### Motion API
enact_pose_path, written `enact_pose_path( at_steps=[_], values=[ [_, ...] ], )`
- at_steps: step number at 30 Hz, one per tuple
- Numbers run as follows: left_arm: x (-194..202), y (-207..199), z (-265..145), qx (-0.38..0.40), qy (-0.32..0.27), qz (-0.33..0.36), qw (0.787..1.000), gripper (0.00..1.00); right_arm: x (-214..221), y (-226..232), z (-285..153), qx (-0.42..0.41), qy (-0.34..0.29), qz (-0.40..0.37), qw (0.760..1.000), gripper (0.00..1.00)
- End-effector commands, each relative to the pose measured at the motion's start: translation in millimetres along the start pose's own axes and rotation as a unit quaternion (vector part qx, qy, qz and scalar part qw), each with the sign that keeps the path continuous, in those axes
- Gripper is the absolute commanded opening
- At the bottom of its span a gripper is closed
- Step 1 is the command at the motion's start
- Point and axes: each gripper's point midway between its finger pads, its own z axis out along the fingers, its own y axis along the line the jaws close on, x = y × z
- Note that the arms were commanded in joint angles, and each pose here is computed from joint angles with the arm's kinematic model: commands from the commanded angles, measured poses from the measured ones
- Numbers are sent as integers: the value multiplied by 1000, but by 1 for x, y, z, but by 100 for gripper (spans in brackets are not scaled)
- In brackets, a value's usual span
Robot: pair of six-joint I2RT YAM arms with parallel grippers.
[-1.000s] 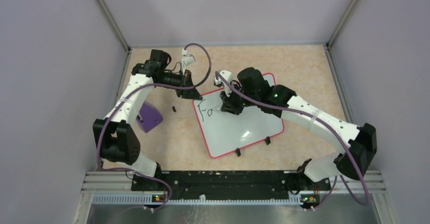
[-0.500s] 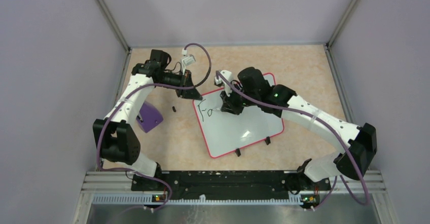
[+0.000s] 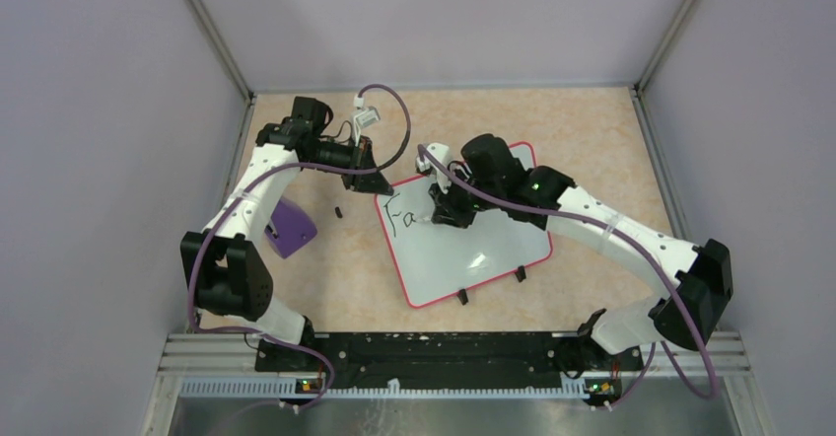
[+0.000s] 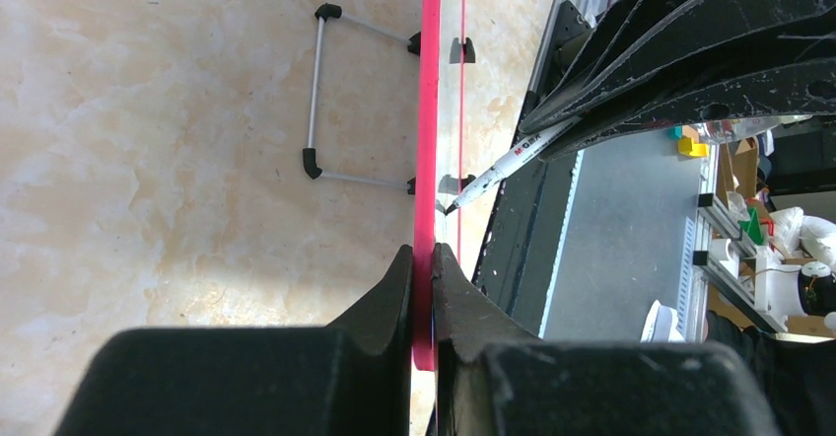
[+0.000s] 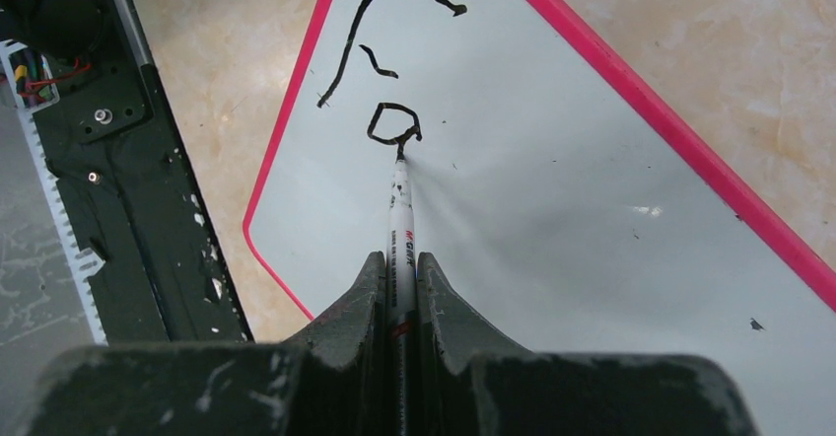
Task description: Write a sentence on the whiteboard
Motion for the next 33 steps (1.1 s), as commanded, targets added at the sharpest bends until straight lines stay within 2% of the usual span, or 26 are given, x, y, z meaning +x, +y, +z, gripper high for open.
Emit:
enact_pose_path(
  at_steps=[1,12,33],
  values=[
    [-2,-3,-1,8,-6,9,1000,0,1,-4,-9,16,-1,-15,1000,0],
    [-2,-4,-1,11,-7,9,1000,0,-31,-3,-37,20,-43,-25,999,0],
    [-1,-7,-2,10,-8,13,1000,0,-35,-21,-17,52,-45,-14,997,0]
  ],
)
